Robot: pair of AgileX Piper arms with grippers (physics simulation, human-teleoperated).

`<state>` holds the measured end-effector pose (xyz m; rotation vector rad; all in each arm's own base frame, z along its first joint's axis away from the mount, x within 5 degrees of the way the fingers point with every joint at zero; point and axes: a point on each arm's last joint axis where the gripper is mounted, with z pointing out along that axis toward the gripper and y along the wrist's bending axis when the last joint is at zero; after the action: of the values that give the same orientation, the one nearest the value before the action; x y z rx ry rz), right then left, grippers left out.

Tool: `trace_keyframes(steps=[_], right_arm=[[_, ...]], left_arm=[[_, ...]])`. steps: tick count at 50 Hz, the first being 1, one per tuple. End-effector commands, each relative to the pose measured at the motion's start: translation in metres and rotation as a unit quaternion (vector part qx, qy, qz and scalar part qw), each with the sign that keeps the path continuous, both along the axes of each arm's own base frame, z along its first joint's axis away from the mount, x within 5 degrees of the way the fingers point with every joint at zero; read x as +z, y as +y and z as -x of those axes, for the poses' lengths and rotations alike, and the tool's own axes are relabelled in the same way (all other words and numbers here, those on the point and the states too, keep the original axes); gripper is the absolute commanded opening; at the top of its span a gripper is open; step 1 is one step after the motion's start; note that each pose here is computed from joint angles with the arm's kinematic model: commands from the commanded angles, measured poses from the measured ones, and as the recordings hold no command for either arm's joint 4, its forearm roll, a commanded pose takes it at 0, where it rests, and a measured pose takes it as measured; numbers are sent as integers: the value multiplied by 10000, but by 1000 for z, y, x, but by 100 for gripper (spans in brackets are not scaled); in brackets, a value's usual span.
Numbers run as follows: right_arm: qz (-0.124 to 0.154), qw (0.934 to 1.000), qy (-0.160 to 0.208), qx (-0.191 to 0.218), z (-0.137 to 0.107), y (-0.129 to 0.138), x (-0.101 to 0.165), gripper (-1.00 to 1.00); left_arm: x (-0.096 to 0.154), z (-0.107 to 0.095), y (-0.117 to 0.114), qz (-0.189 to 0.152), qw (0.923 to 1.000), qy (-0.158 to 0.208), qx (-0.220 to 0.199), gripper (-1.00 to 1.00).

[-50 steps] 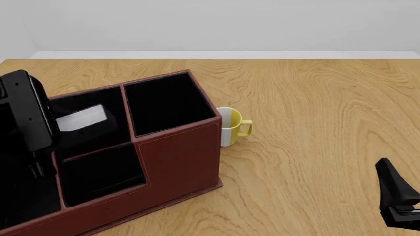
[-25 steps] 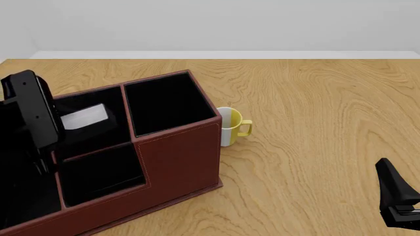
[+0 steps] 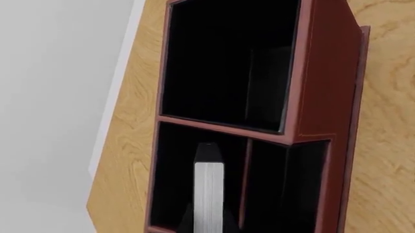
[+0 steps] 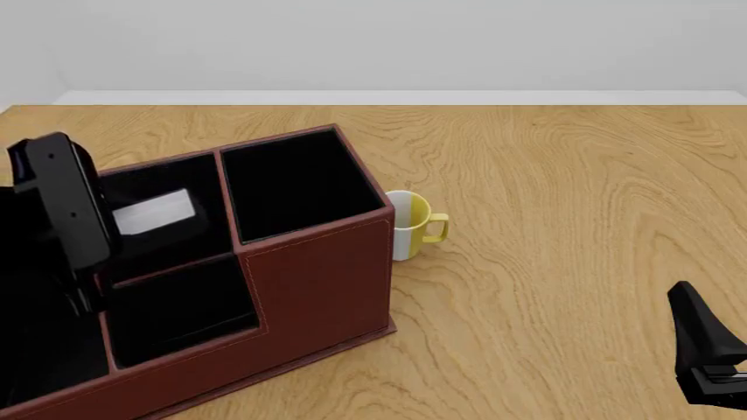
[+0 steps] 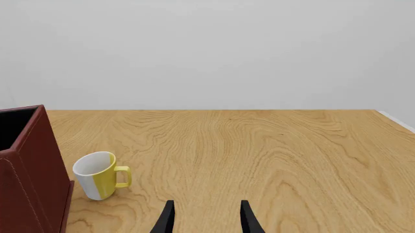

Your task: Pick up the book and place it in the front compartment of the caddy.

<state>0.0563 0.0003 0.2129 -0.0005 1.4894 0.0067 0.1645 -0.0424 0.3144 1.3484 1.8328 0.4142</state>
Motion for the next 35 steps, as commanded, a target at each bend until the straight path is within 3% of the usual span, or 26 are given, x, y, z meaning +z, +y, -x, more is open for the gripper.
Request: trace_keyframes(steps=[1,35], right_arm=[[1,10000,0,1,0,0,0,100],[1,10000,0,0,0,0,0,100]], left_arm=[[-11,0,-2,29,9998,216,-8,-100],[-16,1,-6,135,9995,266,-47,-100]])
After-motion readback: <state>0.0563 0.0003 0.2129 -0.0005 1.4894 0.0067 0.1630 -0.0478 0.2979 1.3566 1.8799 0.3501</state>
